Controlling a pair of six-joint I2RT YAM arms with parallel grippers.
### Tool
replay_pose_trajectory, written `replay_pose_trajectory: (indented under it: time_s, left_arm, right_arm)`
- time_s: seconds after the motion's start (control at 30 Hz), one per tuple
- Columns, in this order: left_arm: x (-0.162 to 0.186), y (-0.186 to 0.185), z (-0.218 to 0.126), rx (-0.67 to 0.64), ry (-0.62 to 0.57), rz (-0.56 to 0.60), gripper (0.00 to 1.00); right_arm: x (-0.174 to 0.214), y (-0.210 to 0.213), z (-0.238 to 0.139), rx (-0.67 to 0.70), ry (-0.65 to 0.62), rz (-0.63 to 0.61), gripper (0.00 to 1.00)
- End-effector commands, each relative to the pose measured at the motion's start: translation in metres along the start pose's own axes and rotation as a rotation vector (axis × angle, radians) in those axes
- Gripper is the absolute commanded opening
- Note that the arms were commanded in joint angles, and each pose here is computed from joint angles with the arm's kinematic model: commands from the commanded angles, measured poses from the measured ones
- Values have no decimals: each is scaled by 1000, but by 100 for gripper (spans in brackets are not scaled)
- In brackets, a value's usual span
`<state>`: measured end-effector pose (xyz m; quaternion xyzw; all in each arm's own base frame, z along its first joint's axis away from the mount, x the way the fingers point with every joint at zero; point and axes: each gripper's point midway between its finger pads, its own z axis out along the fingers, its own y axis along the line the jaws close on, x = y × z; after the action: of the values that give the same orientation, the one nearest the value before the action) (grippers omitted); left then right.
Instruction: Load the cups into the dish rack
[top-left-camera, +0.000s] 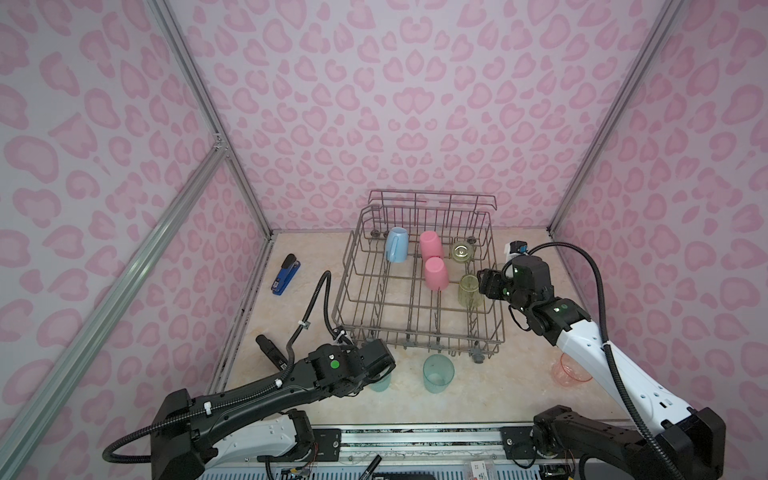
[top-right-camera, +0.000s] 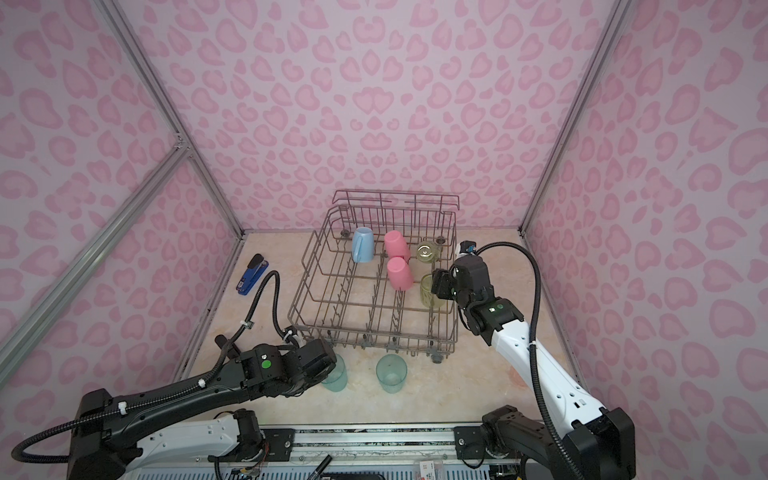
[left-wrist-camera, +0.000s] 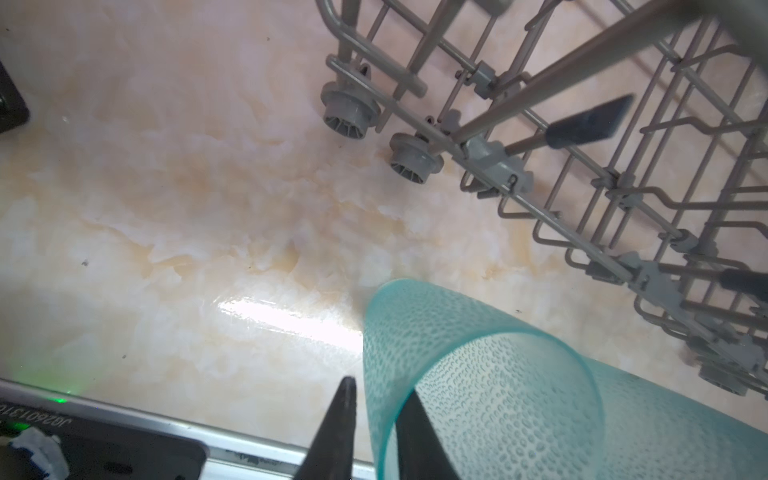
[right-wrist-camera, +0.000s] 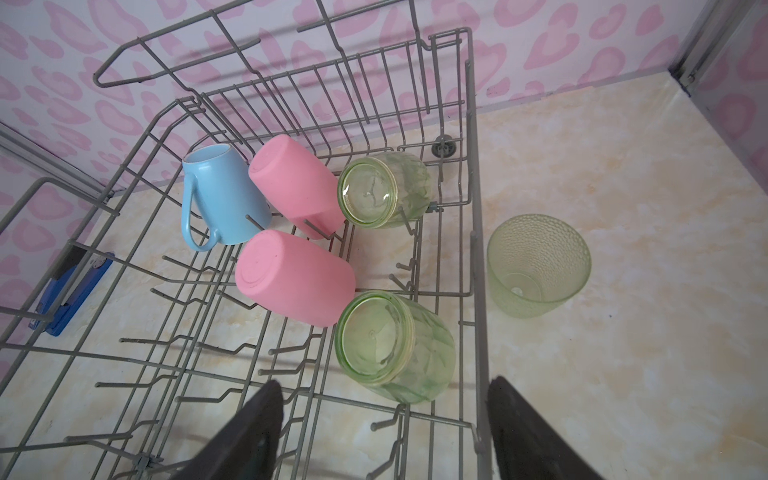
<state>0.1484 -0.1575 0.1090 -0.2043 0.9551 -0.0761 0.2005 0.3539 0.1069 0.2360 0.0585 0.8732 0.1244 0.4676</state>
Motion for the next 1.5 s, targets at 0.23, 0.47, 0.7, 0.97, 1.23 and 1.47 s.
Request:
replay_pose_trajectory:
  time_s: [0.23, 0.47, 0.7, 0.97, 1.23, 1.47]
  left_arm:
    - [-2, -7, 6, 4, -22, 25, 17]
    - [1, -7, 9, -4, -10, 35, 14]
    - [-1, -5, 6, -2, -17, 38, 8]
    - [-7, -6, -5, 16, -28, 86, 6]
    - [-13, -10, -16, 42, -46, 149, 6]
    - [-18, -26, -32, 87, -46, 262, 5]
  right_arm:
    - [-2, 2, 2, -14, -12, 7, 77]
    - [-3, 2, -1, -14, -19, 8, 77]
    - [-3, 1, -1, -15, -20, 10, 77]
    - [-3, 1, -1, -14, -20, 10, 77]
    - [-3, -1, -1, -6, -21, 9, 77]
    - [-1, 0, 3, -5, -7, 8, 77]
